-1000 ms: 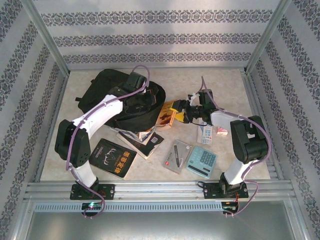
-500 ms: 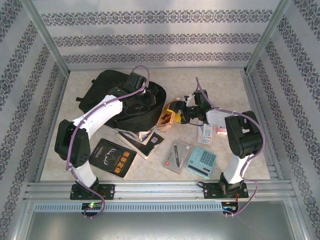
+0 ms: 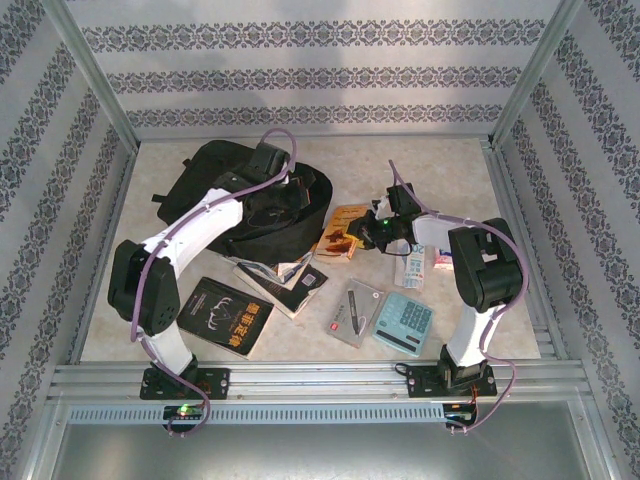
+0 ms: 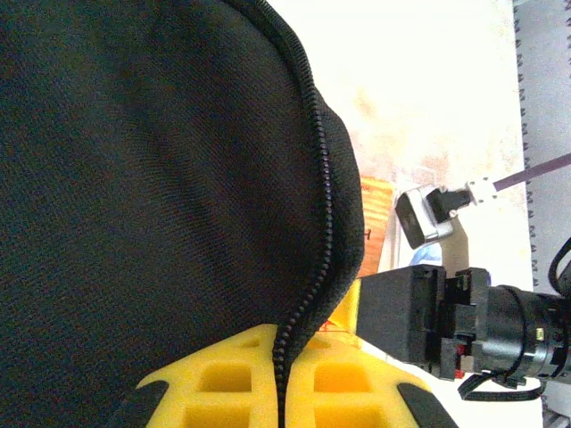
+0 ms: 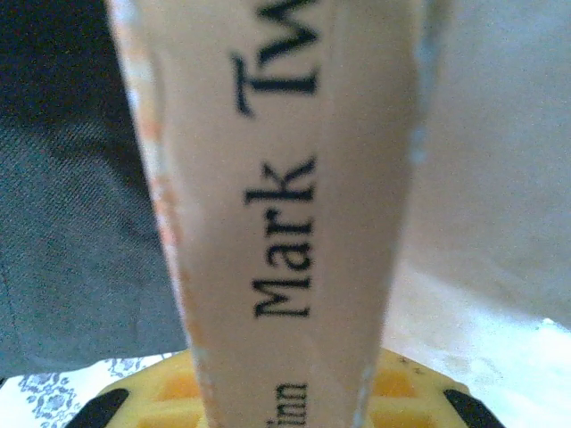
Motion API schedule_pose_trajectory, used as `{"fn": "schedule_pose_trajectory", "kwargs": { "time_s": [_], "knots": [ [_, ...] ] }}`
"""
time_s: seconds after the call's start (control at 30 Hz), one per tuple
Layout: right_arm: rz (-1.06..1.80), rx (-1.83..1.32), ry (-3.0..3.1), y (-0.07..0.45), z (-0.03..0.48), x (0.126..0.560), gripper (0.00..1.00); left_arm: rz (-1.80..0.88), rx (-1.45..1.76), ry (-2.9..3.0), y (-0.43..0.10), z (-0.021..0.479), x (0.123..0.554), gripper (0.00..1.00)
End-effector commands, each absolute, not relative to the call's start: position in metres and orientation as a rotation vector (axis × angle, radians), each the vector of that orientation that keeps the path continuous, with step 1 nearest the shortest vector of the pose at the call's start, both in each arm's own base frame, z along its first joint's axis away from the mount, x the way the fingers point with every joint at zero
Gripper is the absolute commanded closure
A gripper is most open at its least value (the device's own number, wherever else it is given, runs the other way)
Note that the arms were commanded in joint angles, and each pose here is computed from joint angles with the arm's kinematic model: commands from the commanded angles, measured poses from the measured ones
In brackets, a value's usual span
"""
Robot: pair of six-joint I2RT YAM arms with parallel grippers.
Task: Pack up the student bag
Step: Pick up the book from the center of the table, then place the book in the student bag.
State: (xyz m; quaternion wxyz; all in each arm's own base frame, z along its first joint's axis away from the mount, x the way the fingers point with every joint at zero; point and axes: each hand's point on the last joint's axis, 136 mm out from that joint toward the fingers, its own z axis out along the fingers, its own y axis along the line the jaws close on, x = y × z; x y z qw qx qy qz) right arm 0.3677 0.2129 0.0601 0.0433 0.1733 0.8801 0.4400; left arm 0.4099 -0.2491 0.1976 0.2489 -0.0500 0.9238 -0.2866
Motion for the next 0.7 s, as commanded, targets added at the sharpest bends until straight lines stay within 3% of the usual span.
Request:
{"fn": "schedule_pose_trajectory", "kwargs": {
  "time_s": [0.0,0.17,0.27,0.5,0.67],
  "knots": [
    [1.110,0.540,2.687,0.187,0.082,0.376,1.00,-0.788,-0.135,2.394,-0.240,0.256,0.413,1.00],
    [0.709,0.548,2.650,0.146,0.129,0.370,1.00,-0.592,-0.139,2.303,-0.209,0.295,0.416,1.00],
    [0.670,0.546,2.564,0.137,0.165,0.372,1.00,-0.536,-0.104,2.245,-0.199,0.313,0.416,1.00],
    [1.090,0.368,2.287,0.197,0.260,0.389,1.00,-0.520,-0.052,2.146,-0.181,0.347,0.422,1.00],
    [1.337,0.291,2.250,0.249,0.286,0.396,1.00,-0.589,-0.021,2.072,-0.188,0.359,0.422,1.00]
  ]
}}
